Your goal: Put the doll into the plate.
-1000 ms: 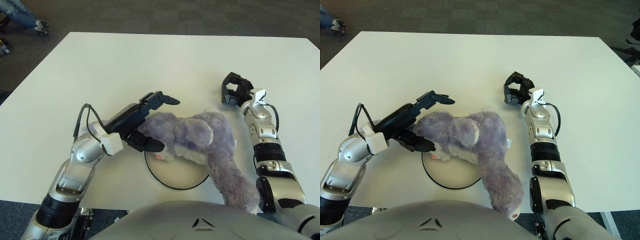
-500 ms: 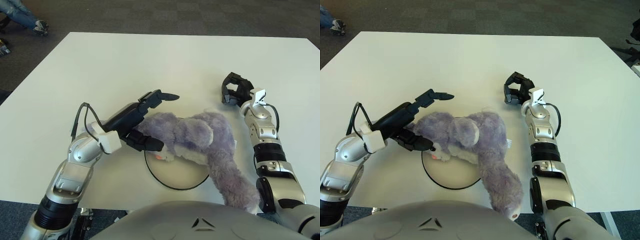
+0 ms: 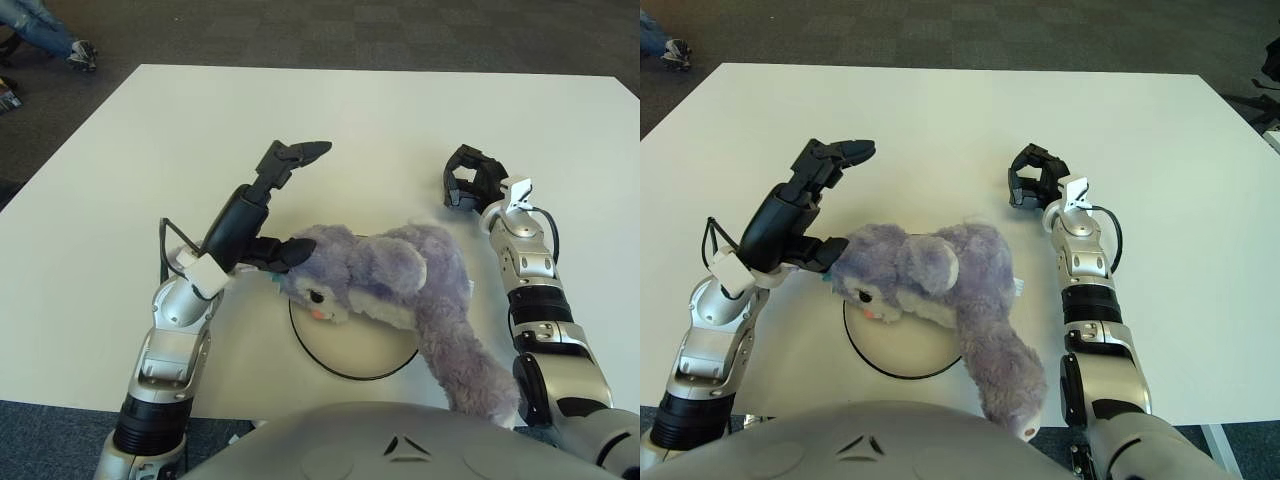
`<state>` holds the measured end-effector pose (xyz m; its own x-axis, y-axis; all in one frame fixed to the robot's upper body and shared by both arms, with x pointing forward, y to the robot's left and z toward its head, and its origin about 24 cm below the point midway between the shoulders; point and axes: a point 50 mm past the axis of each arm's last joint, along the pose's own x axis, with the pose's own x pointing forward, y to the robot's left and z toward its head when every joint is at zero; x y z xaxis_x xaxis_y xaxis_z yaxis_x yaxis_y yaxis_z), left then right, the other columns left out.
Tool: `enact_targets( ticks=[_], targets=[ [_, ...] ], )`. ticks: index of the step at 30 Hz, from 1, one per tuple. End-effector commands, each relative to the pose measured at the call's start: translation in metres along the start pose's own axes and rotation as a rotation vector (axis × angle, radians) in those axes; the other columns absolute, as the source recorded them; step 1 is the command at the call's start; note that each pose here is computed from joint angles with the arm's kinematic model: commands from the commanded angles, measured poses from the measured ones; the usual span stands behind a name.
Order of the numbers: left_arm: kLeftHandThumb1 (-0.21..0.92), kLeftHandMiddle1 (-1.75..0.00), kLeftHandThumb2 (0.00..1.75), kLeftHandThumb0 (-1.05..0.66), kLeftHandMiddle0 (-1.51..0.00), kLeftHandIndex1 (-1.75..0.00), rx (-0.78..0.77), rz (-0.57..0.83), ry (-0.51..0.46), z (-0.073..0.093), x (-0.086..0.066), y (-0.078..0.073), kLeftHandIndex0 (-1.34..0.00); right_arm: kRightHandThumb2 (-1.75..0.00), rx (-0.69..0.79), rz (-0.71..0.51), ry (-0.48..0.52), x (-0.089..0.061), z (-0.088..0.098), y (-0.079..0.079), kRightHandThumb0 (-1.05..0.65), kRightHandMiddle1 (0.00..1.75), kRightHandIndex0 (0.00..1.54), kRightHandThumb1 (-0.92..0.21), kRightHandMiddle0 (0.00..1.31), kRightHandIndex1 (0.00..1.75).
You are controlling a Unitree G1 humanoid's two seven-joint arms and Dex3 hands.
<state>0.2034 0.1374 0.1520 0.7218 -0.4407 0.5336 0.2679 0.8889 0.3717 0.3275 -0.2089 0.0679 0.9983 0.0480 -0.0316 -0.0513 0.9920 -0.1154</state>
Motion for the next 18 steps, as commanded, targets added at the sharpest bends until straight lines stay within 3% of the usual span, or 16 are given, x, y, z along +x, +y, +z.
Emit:
enact_targets(
  ticks=[1, 18],
  targets=[
    [0.92, -0.81, 0.71, -0.95, -0.17, -1.10, -0.002, 0.039, -0.012, -0.003, 0.002, 0.004, 0.00, -1.32, -0.014, -0.002, 0.055, -0.003, -0.011, -0.003, -0.48, 1.75, 1.18, -0.32, 0.61, 1.75],
    [0.92, -0.75, 0.83, -0.95, -0.09, -1.02, -0.070, 0.032, 0.024, -0.012, 0.005, 0.016, 0.00, -1.33, -0.019, 0.007, 0.057, -0.003, -0.012, -0.004, -0.49, 1.75, 1.20, -0.30, 0.62, 1.75]
  ],
)
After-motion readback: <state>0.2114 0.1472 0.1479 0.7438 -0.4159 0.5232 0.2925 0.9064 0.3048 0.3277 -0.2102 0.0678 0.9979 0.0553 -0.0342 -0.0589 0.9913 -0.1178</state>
